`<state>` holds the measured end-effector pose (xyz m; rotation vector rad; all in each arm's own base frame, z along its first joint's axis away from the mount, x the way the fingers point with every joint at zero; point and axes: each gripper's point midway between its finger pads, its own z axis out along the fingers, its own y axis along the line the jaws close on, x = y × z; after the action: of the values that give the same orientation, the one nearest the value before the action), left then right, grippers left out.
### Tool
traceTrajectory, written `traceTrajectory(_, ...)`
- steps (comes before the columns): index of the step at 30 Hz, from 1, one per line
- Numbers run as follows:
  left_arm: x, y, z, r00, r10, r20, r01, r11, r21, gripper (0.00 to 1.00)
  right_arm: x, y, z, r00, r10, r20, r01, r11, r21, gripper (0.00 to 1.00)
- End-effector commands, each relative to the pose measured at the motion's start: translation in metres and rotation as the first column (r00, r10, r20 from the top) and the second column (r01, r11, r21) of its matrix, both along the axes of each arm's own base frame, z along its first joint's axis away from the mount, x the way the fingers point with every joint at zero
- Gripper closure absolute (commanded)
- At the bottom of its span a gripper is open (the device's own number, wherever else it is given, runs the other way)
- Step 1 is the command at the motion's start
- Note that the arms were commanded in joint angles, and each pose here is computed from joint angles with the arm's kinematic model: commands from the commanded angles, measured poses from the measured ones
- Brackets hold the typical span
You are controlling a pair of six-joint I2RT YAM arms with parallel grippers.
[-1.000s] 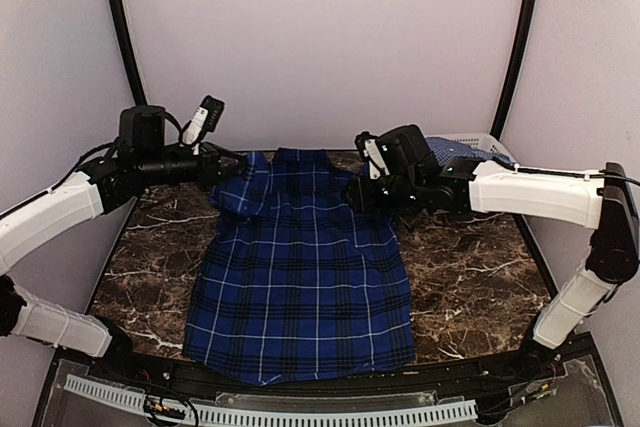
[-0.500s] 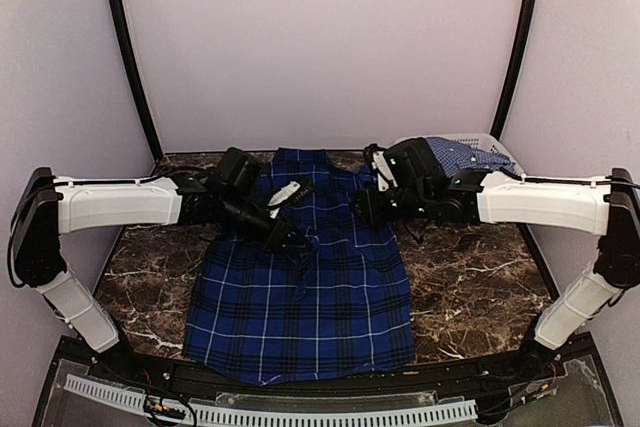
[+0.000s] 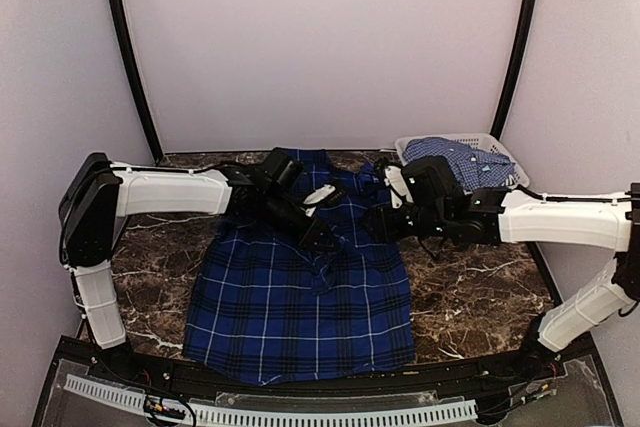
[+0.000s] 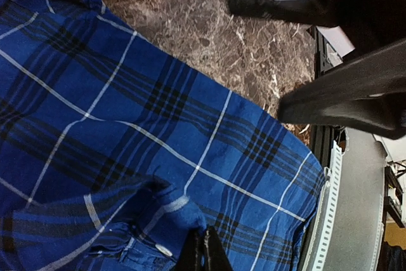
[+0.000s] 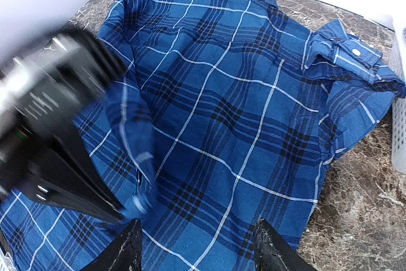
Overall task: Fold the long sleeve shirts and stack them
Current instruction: Place the sleeve at the center of the board, then pick up the sleeve from the center of the board.
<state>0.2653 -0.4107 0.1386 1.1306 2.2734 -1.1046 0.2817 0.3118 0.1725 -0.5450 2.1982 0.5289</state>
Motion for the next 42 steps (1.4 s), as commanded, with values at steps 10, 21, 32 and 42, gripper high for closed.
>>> traceTrajectory(10, 0.031, -0.024, 0.0, 0.992, 0.111, 0.065, -0.114, 0.993, 0.044, 0.48, -0.006, -0.014, 0.005, 0.997, -0.01, 0.08, 0.013, 0.999, -0.039, 0.39)
traceTrajectory(21, 0.093, 0.075, 0.066, 0.774, 0.625, 0.098, -0.625, 0.78, -0.037, 0.23, -0.036, 0.047, -0.016, 0.976, 0.197, 0.089, -0.183, 0.973, -0.14, 0.37)
traceTrajectory(32, 0.068, 0.184, 0.055, 0.579, 0.812, 0.07, -0.814, 0.58, 0.006, 0.22, -0.065, 0.103, -0.082, 0.948, 0.317, 0.006, -0.301, 0.907, -0.295, 0.37)
traceTrajectory(42, 0.032, 0.218, 0.033, 0.507, 0.862, 0.027, -0.862, 0.505, 0.047, 0.21, -0.063, 0.106, -0.117, 0.953, 0.3, -0.039, -0.295, 0.893, -0.339, 0.43)
